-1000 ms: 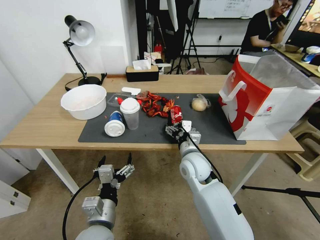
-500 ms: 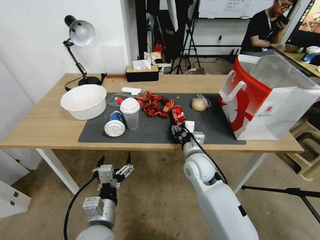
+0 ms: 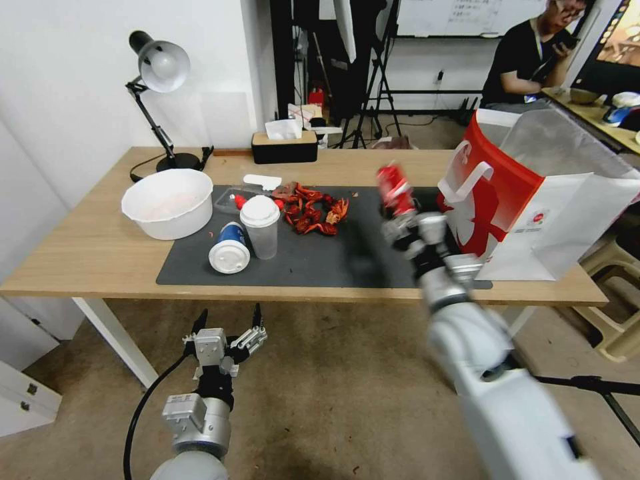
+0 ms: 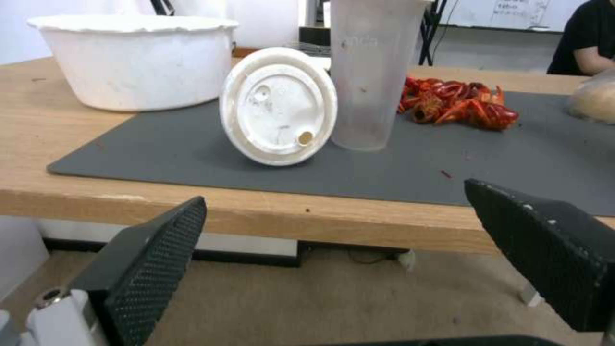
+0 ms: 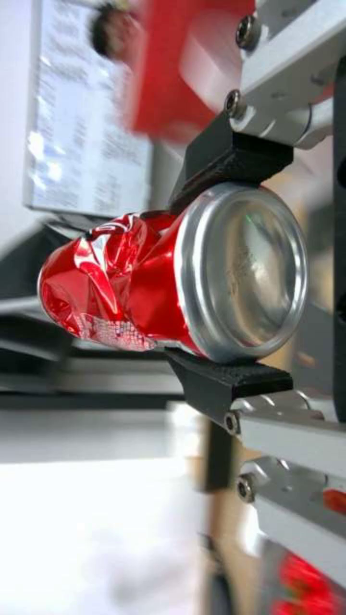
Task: Pick up the trash from the table and place it into the takeout bag.
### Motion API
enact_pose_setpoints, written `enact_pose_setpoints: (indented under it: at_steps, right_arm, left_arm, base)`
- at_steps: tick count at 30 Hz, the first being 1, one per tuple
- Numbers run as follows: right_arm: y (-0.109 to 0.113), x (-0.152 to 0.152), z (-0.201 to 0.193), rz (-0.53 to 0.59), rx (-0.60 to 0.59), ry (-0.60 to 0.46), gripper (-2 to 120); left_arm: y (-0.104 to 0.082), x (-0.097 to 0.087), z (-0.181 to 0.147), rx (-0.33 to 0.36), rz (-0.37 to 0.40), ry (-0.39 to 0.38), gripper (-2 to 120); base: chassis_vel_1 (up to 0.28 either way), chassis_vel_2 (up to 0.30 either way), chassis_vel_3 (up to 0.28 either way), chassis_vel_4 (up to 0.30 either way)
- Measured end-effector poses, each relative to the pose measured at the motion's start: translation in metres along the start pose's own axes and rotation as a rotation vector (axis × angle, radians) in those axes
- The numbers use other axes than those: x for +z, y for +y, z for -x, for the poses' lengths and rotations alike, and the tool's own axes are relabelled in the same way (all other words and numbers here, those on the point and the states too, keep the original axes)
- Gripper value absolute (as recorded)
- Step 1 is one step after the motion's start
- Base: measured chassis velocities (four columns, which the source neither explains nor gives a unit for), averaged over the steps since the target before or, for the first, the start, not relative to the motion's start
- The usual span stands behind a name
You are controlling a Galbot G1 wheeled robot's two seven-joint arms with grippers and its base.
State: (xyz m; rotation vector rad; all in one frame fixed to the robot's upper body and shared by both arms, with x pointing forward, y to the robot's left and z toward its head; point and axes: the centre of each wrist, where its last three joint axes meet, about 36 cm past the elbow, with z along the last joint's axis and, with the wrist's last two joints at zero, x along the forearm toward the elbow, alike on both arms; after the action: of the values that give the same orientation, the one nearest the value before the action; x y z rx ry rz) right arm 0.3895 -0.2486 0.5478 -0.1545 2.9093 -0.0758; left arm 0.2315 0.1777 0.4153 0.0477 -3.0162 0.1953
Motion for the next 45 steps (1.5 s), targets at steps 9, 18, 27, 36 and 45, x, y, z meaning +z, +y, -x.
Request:
enact_pose_setpoints:
  at_steps: [9,18,27,36,45]
  right_arm:
    - [-0.056,-0.057,-0.001,0.118,0.143,-0.073,52]
    - [-0.073,-0.067,0.010,0.296,0.266,0.009,52]
    - [-0.079,-0.063,0.018,0.323,0.302,0.031,67]
    - [-0.079,-0.060,0.016,0.305,0.293,0.028,98]
    - [-0.068,-0.057,0.007,0.289,0.255,0.011,100]
  left_arm:
    - [-0.001,-0.003,-0.002,0.008,0.000,-0.010,100]
    - [-0.004,0.000,-0.005,0.025,0.009,-0.003,100]
    - [-0.002,0.002,-0.005,0.023,0.018,-0.001,100]
    - [-0.001,0.001,-0.004,0.024,0.020,-0.007,100]
    - [-0.003,0.002,-0.004,0.023,0.011,-0.004,100]
  base:
    - [0.000,0.000,0.000,0.000]
    - [0.000,0.000,0.000,0.000]
    - [0.000,0.000,0.000,0.000]
    - [0.000,0.000,0.000,0.000]
    - [0.000,0.000,0.000,0.000]
